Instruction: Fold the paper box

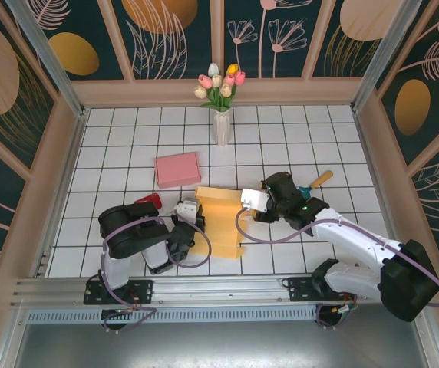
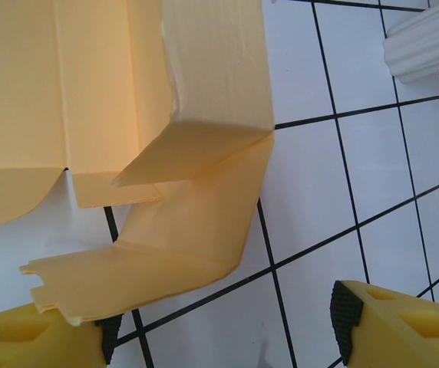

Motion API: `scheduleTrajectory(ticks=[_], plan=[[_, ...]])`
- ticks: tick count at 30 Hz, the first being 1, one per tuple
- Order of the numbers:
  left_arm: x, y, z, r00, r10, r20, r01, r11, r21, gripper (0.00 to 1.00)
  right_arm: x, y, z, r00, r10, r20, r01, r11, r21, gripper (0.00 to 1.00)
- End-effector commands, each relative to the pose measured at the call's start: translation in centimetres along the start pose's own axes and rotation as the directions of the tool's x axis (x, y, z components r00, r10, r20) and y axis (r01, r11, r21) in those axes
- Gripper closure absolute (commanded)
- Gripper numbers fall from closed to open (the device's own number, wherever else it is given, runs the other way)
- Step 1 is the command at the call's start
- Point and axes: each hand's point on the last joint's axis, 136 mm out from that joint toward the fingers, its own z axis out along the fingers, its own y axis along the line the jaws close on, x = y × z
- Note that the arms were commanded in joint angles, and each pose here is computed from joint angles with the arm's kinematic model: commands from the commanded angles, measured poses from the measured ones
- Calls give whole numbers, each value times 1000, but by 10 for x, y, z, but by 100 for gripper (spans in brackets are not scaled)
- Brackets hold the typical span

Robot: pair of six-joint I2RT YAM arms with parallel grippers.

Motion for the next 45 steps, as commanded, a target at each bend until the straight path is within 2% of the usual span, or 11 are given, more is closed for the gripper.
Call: scheduleTrajectory(ticks=[1,18,27,34,38,45], plan=[[6,-4,1,1000,-5,-14,6,1000,15,100,-17,-8,-4,996,53,74,-54,998,11,26],[6,-5,1,1000,-2,-15,3,1000,18,100,-21,-34,19,980,188,73,-195,975,105,26],[7,-4,0,1000,13,-20,-13,1000,17,100,-6,-51,33,967,254,2,-249,945,214,27],[3,-4,-1,1000,-5,-13,6,1000,19,100,-40,-28,33,959,243,142,-255,965,68,33],[4,-5,1,1000,-12,-15,12,1000,15,100,-52,-5,34,962,216,168,-218,976,-5,37],[3,-1,0,1000,-28,-15,27,1000,-6,100,-55,1,33,934,303,191,-309,951,4,51]])
